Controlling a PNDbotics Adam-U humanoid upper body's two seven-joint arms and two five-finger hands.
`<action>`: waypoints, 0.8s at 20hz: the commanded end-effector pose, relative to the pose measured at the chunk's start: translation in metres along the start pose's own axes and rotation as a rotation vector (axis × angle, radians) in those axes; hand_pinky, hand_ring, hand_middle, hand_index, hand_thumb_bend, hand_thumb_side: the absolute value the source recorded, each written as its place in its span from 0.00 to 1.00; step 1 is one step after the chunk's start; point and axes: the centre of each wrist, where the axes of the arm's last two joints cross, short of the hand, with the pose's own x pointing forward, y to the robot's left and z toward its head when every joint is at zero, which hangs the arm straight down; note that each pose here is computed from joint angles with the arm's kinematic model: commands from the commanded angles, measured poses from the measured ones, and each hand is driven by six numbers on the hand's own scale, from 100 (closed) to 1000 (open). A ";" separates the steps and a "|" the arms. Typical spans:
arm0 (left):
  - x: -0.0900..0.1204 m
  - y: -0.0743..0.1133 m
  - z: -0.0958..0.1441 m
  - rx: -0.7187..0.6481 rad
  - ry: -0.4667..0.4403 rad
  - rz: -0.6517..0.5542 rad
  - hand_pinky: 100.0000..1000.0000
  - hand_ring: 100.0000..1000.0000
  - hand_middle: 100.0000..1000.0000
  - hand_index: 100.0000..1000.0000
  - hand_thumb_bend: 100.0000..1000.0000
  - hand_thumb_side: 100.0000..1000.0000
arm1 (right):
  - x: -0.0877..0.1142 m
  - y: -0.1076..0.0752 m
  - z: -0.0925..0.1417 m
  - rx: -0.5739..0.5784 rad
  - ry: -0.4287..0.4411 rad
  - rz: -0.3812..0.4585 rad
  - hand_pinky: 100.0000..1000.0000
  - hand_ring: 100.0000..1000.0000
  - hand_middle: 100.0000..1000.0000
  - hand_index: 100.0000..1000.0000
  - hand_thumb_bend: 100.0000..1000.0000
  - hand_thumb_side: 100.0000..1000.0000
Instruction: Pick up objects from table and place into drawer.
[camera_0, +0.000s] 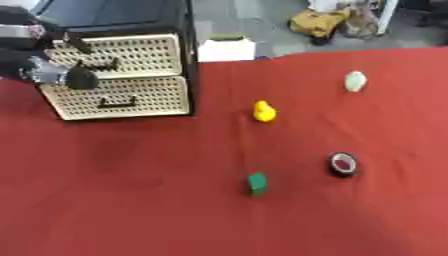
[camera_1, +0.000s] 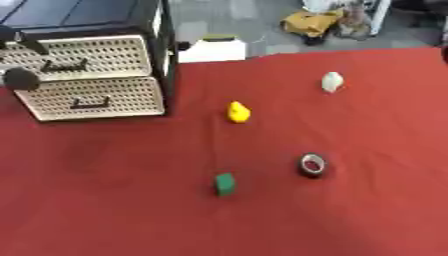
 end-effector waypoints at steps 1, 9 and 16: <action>0.000 0.009 0.007 0.018 0.012 -0.023 0.00 0.00 0.00 0.93 0.62 1.00 | 0.003 -0.007 -0.009 -0.013 -0.040 0.004 0.70 0.76 0.80 0.88 0.00 1.00; -0.003 0.010 0.004 0.020 0.011 -0.029 0.00 0.00 0.00 0.93 0.54 1.00 | 0.004 -0.007 -0.009 -0.012 -0.043 0.002 0.70 0.76 0.80 0.88 0.00 1.00; -0.009 0.012 -0.003 0.025 0.060 -0.031 0.00 0.00 0.00 0.99 0.60 1.00 | 0.004 -0.007 -0.009 -0.013 -0.047 0.000 0.70 0.76 0.80 0.88 0.00 1.00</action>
